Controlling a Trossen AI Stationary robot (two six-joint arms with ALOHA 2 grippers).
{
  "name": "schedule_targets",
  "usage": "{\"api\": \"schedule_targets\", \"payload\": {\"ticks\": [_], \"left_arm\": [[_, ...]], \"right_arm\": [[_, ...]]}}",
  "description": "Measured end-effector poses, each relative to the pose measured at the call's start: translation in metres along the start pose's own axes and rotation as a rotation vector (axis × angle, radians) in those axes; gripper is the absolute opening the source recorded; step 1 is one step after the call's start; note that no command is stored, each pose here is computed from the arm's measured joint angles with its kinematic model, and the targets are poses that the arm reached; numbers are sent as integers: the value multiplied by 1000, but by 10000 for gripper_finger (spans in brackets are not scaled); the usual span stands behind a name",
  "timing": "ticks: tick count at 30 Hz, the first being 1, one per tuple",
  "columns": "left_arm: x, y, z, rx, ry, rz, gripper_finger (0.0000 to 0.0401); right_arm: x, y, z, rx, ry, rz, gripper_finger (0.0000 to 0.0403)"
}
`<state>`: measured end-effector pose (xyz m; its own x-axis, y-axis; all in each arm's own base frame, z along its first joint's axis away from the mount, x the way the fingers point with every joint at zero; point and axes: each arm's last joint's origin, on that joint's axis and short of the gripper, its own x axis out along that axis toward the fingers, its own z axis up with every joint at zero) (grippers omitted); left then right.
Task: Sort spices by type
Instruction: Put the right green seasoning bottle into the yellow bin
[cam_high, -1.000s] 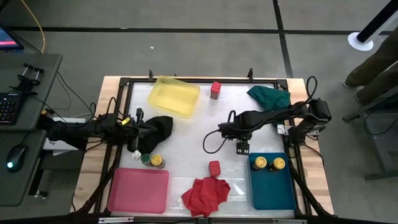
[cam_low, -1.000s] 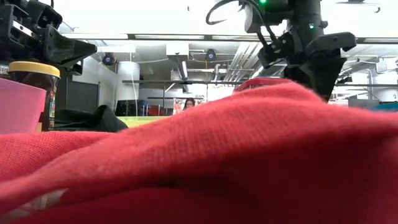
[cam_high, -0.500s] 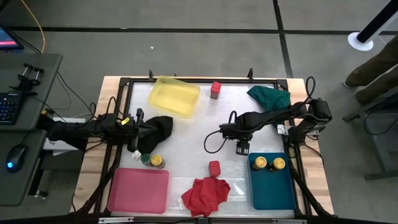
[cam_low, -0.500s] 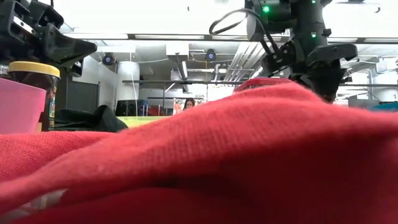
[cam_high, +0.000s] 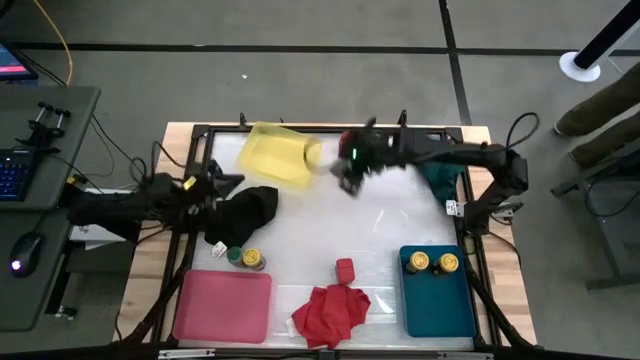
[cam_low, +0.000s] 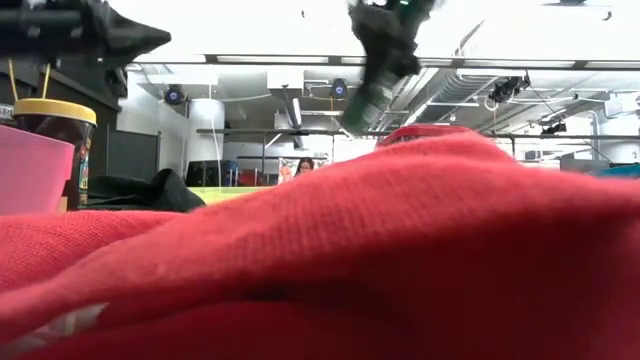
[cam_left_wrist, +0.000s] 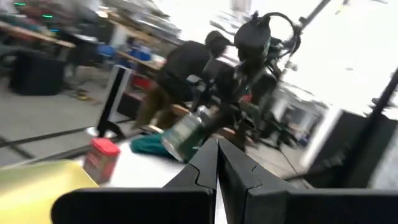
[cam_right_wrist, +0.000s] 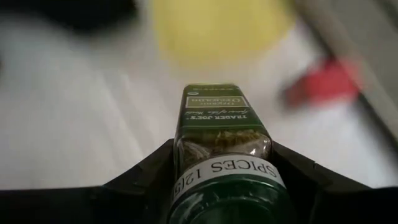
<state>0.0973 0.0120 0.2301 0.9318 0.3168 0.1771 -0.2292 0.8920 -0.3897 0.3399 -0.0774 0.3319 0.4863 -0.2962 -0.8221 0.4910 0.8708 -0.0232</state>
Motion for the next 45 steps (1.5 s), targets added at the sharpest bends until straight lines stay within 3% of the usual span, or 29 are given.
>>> {"api": "schedule_targets", "payload": {"ticks": [3, 9, 13, 16, 24, 28, 45], "left_arm": [[13, -7, 26, 9, 61, 97, 0], [49, -14, 72, 84, 330, 352, 0], [68, -14, 95, 42, 496, 441, 0], [78, -14, 104, 19, 567, 457, 0], [87, -6, 102, -63, 557, 568, 0], [89, -3, 101, -19, 575, 569, 0], [89, 2, 103, 137, 660, 446, 0]], "right_arm": [[9, -25, 33, 14, -92, -30, 200], [66, -50, 86, -128, -89, -57, 200], [111, -65, 102, -160, -2, -28, 200], [144, -73, 100, -190, 47, -19, 200], [183, -74, 79, -189, 165, 58, 200], [175, -70, 82, -194, 148, 60, 200], [165, -41, 51, -75, 465, -13, 200]]}}
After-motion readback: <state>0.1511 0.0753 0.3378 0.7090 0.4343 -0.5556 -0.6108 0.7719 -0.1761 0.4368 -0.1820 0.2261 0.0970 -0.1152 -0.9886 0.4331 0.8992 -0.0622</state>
